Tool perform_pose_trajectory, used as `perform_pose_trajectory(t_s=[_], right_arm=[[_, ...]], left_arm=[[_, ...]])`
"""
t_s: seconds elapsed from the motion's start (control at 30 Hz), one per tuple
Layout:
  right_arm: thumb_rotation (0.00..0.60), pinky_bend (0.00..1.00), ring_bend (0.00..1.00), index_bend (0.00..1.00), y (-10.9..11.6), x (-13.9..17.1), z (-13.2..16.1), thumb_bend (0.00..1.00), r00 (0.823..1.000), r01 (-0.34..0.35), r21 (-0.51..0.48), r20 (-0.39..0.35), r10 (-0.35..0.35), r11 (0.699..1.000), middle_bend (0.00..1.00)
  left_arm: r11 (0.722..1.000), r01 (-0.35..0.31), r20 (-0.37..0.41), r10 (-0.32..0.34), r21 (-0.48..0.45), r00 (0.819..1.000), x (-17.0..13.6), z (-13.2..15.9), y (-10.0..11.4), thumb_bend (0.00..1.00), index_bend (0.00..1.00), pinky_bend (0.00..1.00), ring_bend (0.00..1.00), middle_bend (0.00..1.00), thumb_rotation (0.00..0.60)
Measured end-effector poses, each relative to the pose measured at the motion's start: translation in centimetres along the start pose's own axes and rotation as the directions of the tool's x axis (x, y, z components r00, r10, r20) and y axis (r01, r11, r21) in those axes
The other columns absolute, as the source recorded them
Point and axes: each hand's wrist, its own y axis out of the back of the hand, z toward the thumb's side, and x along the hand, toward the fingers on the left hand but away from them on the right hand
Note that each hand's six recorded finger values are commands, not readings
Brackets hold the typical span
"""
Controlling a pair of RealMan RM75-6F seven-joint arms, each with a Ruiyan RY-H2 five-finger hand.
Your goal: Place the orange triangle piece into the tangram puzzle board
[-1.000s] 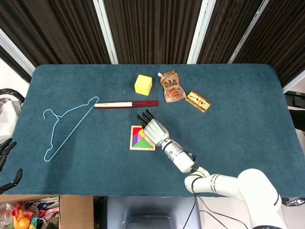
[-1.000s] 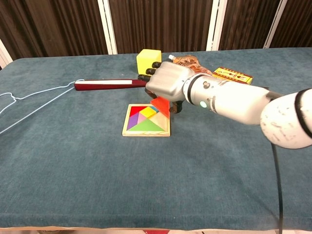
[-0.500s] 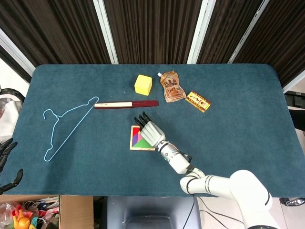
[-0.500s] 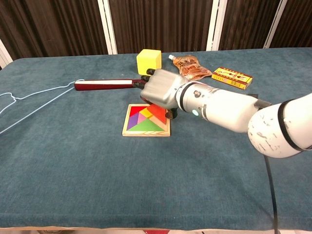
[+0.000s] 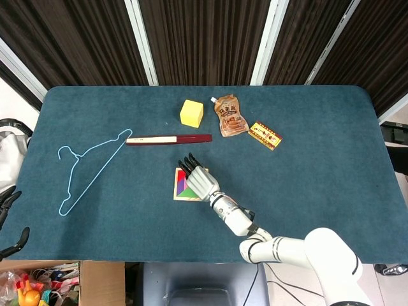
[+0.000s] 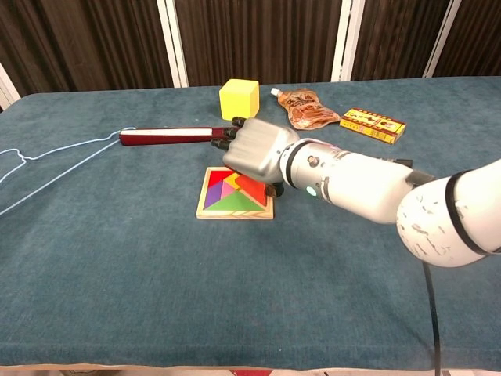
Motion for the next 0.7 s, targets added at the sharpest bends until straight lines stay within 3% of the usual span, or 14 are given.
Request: perform_pose_trajectory(t_s=[0.7], right_arm=[[0.6, 0.0, 0.0, 0.44, 0.05, 0.44, 0.06, 0.44, 1.0, -0.008, 0.003, -0.004, 0.008, 1.0, 0.0]], left_arm=[[1.0, 0.003, 0.004, -0.003, 0.0, 1.0, 0.46, 0.15, 0.01, 0.47, 0.0, 0.02, 0.0, 0.0, 0.6]])
